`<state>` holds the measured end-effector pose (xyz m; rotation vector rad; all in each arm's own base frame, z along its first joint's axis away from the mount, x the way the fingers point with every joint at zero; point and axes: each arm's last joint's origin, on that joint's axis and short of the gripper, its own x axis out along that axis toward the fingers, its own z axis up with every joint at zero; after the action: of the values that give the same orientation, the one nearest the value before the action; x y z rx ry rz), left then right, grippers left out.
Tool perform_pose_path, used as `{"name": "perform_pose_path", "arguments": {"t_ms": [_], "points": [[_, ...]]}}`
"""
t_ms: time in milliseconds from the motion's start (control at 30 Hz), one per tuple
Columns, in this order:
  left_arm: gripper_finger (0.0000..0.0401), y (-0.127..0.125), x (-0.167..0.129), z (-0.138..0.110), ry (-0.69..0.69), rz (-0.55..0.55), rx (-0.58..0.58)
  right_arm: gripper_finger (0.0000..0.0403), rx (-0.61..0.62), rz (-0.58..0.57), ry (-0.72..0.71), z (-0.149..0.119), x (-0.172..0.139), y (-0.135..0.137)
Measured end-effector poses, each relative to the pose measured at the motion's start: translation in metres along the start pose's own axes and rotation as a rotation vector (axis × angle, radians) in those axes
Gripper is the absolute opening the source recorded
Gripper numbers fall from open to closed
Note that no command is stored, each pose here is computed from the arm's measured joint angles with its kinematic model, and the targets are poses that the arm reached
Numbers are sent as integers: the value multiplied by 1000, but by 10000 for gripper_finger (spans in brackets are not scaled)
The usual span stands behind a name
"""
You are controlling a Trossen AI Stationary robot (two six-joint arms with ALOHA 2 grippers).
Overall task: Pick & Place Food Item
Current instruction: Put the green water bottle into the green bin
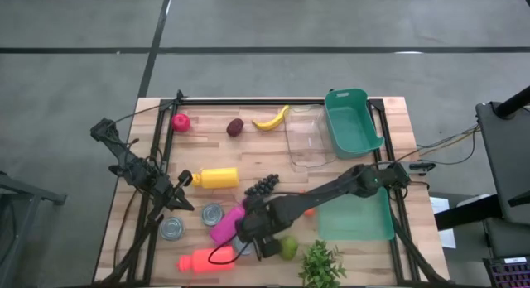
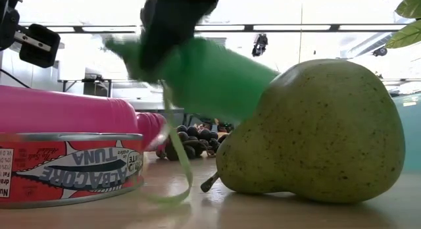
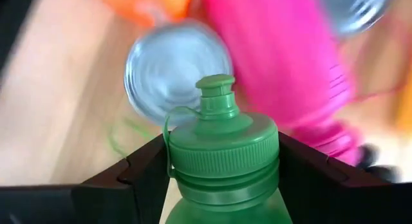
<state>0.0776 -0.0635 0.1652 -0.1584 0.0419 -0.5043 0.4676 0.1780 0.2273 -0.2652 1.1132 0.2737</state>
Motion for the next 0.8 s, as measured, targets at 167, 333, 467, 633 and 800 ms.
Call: {"name": "perform_pose_path", "arguments": {"t_ms": [167, 333, 467, 633, 800], "points": [[0, 0, 0, 0, 0, 0, 0, 234, 0, -26, -222, 19, -37, -4], [0, 0, 0, 0, 0, 0, 0, 234, 1, -51, -361, 28, -68, -8], [0, 0, 0, 0, 0, 0, 0, 225, 14, -72, -412, 26, -87, -10], [0, 0, 0, 0, 0, 0, 0, 214, 17, -105, -490, 20, -100, -11], [0, 0, 0, 0, 0, 0, 0, 240, 38, -133, -589, -1, -108, -12]]}}
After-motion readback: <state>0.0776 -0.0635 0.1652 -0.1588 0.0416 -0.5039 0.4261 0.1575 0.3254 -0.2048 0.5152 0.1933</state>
